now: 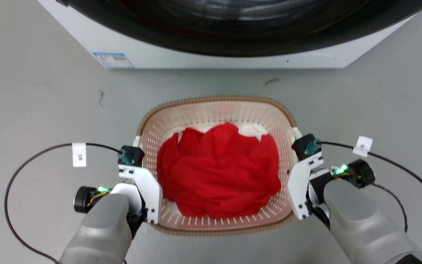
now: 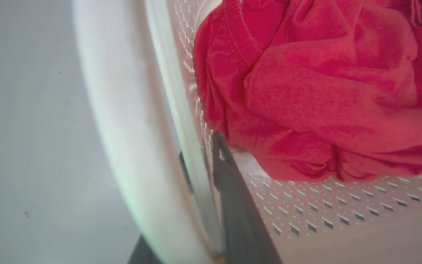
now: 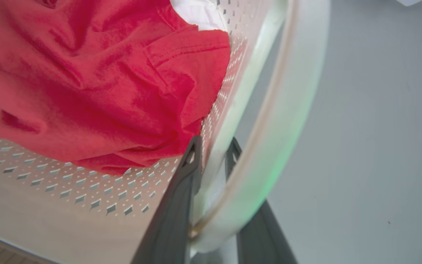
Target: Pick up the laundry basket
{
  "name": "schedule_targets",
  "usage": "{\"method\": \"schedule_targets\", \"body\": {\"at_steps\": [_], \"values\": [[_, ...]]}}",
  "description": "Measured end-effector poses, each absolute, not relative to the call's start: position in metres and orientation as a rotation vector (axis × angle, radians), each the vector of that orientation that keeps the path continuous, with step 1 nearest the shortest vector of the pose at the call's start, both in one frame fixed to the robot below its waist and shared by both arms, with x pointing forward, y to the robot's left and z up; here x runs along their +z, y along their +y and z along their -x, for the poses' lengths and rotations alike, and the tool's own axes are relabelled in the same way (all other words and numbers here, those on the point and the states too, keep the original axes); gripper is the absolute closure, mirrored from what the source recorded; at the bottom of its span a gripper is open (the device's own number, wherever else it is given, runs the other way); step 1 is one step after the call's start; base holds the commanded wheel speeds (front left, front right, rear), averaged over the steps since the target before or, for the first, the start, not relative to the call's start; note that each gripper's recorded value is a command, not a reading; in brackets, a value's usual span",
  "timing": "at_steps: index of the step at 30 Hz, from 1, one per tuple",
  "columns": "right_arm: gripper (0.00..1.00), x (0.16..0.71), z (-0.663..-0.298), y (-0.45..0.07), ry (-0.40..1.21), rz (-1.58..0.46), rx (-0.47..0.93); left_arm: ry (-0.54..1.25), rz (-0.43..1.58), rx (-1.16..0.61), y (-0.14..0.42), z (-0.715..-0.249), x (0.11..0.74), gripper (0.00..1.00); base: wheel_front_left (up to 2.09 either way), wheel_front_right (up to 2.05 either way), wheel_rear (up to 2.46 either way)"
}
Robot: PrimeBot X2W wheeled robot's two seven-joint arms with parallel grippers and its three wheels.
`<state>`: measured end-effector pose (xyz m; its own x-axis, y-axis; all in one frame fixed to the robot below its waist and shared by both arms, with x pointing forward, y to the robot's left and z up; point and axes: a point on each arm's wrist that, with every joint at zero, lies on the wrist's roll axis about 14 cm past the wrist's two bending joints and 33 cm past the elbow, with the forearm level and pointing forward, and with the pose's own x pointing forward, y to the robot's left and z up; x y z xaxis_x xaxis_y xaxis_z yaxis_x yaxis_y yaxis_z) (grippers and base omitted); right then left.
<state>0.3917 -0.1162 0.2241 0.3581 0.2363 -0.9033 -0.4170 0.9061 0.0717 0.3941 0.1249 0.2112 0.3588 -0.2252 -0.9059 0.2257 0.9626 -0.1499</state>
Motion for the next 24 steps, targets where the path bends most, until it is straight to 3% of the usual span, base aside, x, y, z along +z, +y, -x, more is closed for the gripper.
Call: {"method": "schedule_targets", "body": {"at_steps": [24], "values": [[1.00,0.286,-0.335,-0.109,1.128,0.209,0.439,1.145,-0.022,-0.286,0.133,-0.341,0.273,1.00,0.00,0.00,0.00]]}}
